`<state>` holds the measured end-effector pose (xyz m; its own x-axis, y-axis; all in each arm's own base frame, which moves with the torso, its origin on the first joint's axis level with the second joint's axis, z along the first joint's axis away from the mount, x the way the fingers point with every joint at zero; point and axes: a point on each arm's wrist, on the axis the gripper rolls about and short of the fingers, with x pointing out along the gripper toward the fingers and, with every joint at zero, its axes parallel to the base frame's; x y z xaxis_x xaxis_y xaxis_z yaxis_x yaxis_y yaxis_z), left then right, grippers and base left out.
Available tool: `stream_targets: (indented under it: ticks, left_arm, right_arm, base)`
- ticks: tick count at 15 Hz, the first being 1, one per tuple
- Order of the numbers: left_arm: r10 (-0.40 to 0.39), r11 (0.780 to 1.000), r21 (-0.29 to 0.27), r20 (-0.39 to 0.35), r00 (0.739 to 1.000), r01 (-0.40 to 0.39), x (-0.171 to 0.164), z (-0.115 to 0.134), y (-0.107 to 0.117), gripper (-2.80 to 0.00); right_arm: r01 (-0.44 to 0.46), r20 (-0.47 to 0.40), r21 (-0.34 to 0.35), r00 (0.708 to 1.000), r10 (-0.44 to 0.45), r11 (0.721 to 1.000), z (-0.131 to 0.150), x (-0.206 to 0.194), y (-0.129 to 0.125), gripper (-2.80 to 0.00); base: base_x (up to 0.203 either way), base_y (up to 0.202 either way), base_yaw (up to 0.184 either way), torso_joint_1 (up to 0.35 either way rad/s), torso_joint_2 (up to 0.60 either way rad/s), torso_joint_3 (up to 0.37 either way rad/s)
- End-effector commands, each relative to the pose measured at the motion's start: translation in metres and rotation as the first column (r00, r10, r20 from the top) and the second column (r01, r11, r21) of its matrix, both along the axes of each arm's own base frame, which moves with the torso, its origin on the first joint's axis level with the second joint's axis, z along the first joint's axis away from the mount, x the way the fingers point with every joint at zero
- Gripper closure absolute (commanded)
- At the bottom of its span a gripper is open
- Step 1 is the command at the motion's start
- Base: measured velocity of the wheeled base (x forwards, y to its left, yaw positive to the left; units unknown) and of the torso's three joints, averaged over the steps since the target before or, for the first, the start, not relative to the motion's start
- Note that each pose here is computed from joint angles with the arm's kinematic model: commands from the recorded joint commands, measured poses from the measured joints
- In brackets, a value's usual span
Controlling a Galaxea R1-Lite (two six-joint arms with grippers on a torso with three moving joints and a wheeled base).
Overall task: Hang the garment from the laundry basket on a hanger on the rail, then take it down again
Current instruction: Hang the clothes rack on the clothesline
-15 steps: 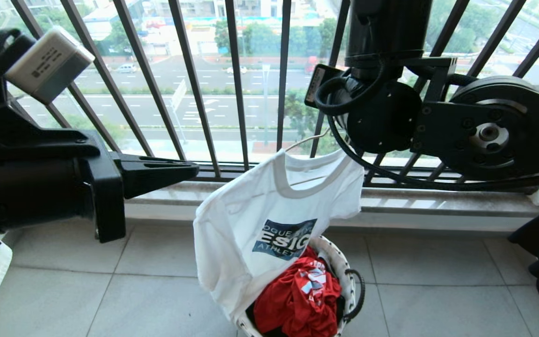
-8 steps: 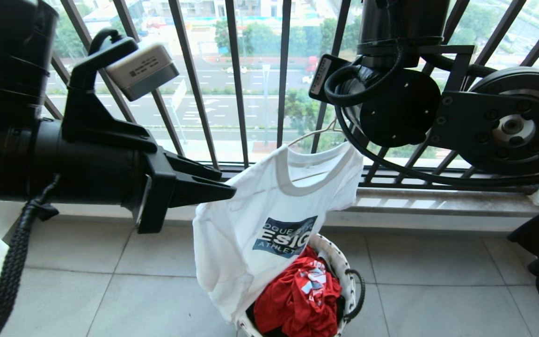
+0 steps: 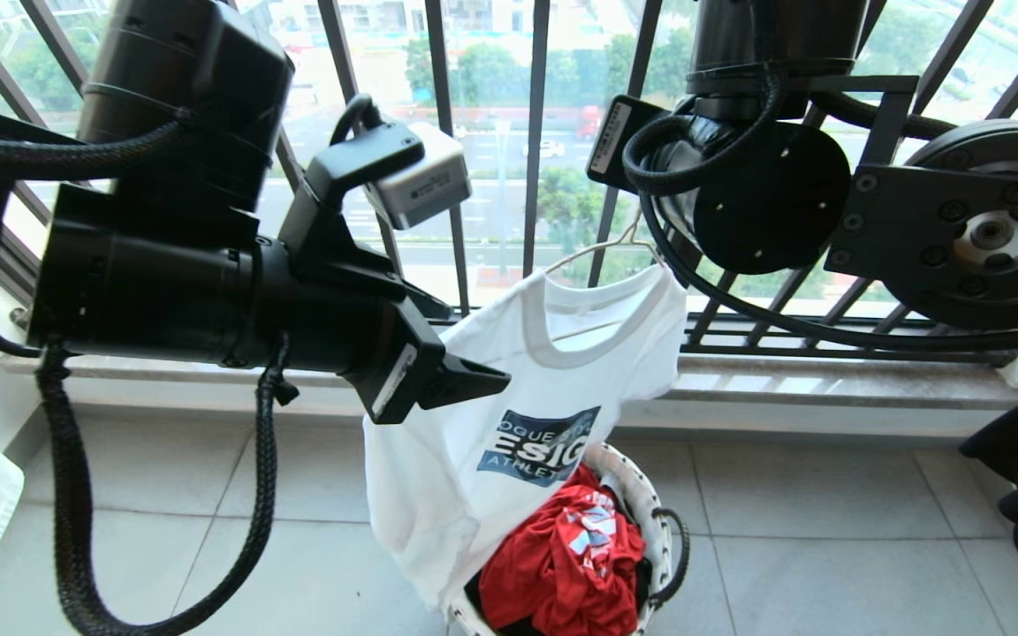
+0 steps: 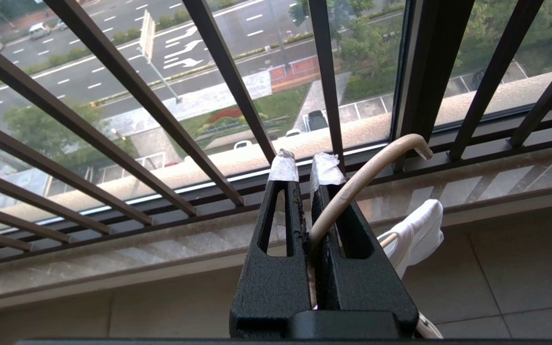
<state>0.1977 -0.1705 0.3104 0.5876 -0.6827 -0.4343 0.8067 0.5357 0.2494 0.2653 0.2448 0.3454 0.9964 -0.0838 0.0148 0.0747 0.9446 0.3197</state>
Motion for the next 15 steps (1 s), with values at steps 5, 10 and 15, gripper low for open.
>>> stream_targets:
  ticks: [5, 10, 15]
  left_arm:
    - [-0.013, 0.999, 0.035, -0.013, 1.0, 0.013, 0.021, -0.011, -0.018, -2.8]
    - [-0.006, 1.0, 0.029, -0.006, 1.0, 0.007, 0.036, -0.01, -0.03, -2.8]
    - [-0.007, 1.0, 0.029, -0.002, 1.0, 0.007, 0.041, -0.01, -0.035, -2.8]
  right_arm:
    - [-0.026, 0.011, 0.012, 1.0, 0.026, 1.0, 0.006, -0.007, -0.005, 0.0]
    - [-0.053, 0.011, 0.011, 0.999, 0.053, 0.999, 0.006, -0.01, -0.006, 0.0]
    - [-0.061, 0.012, 0.012, 0.998, 0.061, 0.998, 0.007, -0.012, -0.005, 0.0]
  base:
    - [0.0, 0.0, 0.0, 0.0, 0.0, 0.0]
    - [0.0, 0.0, 0.0, 0.0, 0.0, 0.0]
    - [0.0, 0.0, 0.0, 0.0, 0.0, 0.0]
